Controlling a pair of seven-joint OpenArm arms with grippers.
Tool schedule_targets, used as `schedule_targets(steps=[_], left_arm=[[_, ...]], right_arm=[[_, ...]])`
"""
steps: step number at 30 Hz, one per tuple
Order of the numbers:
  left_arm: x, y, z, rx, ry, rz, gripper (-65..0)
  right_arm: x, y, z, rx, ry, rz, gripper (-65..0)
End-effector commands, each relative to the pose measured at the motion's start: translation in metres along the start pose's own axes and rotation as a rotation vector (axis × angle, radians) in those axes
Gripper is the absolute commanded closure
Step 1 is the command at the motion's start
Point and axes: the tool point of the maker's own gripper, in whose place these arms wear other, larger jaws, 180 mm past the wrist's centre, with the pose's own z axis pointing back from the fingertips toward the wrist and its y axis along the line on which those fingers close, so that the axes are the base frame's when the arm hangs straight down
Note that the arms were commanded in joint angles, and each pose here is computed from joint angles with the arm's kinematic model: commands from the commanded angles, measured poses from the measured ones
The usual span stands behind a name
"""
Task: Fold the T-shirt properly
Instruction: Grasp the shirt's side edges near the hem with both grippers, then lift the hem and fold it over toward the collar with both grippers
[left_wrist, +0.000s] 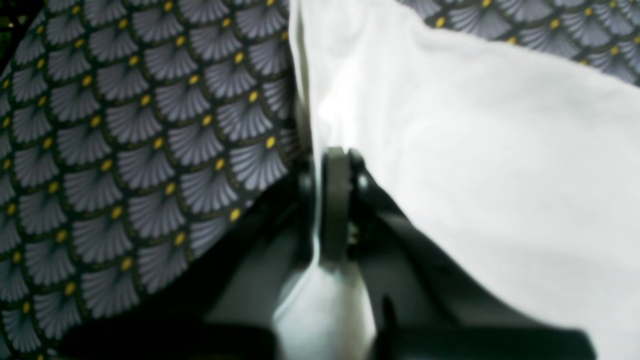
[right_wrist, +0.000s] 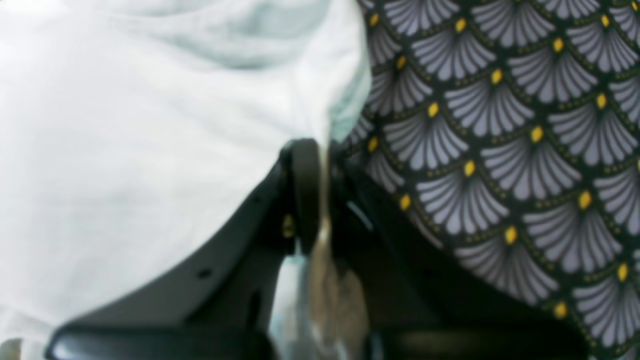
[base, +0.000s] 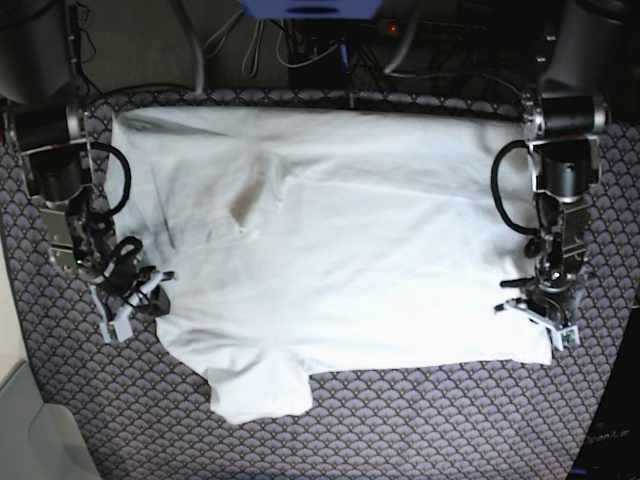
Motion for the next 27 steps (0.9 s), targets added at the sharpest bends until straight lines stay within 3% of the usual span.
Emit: schedule_targets(steps=[1, 7, 15, 27], left_arm=[[0.036, 0.005, 0.002, -0.002, -0.073, 0.019, -0.3], [0.033, 0.011, 0.01, -0.015, -0.069, 0.055, -0.3], [0.027, 0.018, 0.012, -0.006, -0.063, 0.043, -0.3], [0.04, 0.026, 0.017, -0.014, -0.095, 0.081, -0.3]], right_arm=[[0.033, -0.003, 0.004, 0.005, -0.079, 0.028, 0.0], [0.042, 0.013, 0.021, 0.05, -0.132, 0.123, 0.0], [0.044, 0.004, 0.052, 0.014, -0.236, 0.081, 0.0], [0.059, 0.024, 0.083, 0.046, -0.307, 0.184, 0.0]])
